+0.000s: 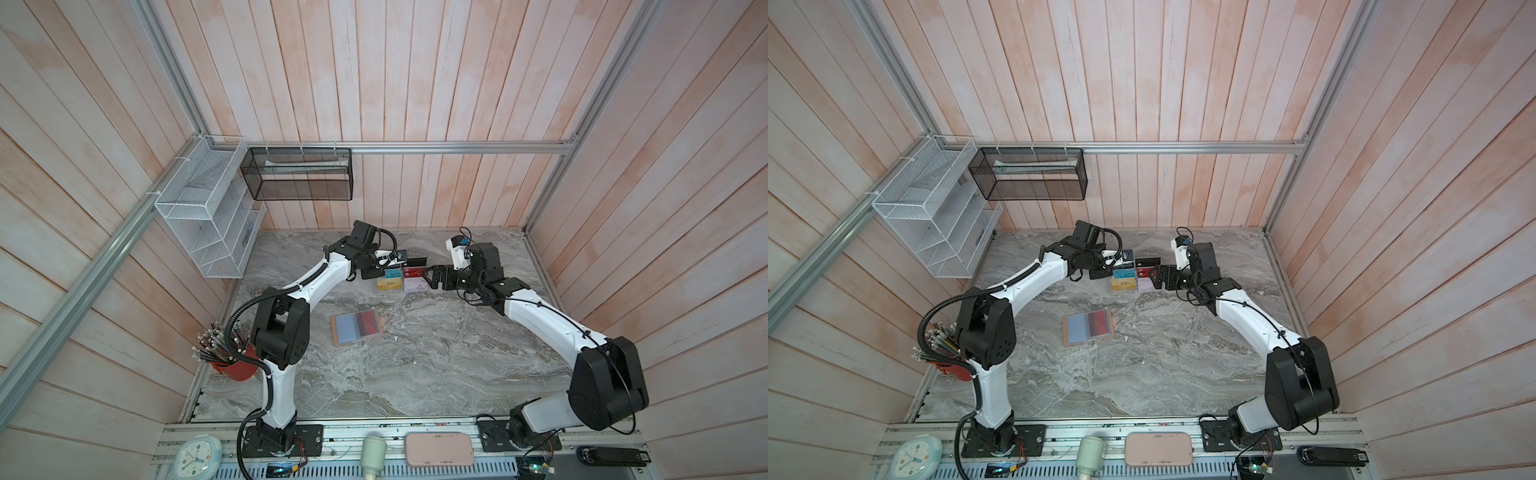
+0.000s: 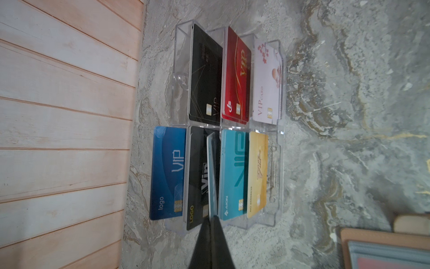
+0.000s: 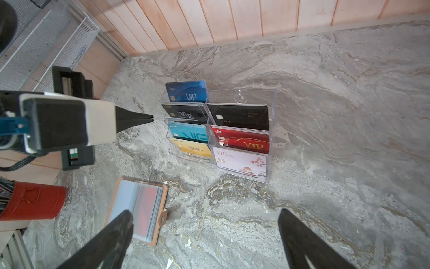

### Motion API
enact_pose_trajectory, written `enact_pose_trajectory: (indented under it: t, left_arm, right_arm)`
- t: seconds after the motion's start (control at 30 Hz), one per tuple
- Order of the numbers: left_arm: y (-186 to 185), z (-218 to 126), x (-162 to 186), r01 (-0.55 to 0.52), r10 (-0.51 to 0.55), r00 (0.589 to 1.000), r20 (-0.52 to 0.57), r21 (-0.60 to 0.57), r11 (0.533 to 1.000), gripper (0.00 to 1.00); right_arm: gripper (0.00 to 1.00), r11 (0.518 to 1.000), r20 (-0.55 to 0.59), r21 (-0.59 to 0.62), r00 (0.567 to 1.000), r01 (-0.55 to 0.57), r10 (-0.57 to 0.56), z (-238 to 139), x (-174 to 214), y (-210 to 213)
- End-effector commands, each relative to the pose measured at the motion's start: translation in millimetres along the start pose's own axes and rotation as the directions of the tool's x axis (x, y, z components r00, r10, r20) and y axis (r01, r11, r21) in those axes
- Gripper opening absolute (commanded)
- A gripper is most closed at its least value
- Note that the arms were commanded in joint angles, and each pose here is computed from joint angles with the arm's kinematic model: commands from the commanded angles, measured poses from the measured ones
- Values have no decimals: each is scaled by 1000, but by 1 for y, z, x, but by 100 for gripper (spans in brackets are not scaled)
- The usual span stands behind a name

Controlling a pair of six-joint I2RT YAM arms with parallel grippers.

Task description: Take the credit cards out of the card holder

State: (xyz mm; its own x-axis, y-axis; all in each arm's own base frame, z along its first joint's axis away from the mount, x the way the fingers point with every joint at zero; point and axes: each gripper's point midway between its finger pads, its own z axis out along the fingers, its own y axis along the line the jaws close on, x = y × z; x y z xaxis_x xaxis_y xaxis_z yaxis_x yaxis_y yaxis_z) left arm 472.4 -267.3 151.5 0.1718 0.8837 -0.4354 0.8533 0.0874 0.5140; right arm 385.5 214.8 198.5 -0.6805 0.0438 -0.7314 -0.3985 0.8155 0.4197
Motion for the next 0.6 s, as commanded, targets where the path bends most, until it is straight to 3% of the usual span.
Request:
enact_pose_trajectory:
  t: [0.0, 0.57]
  left_arm:
    - [8, 1, -3, -34, 34, 999, -4, -6, 999, 0]
    - [7, 21, 6, -38, 39, 999, -24, 17, 999, 0]
  right_arm:
    - [98, 999, 26, 17, 999, 34, -34, 5, -12, 2]
    - [98, 999, 28, 30, 999, 23, -24, 8, -9, -2]
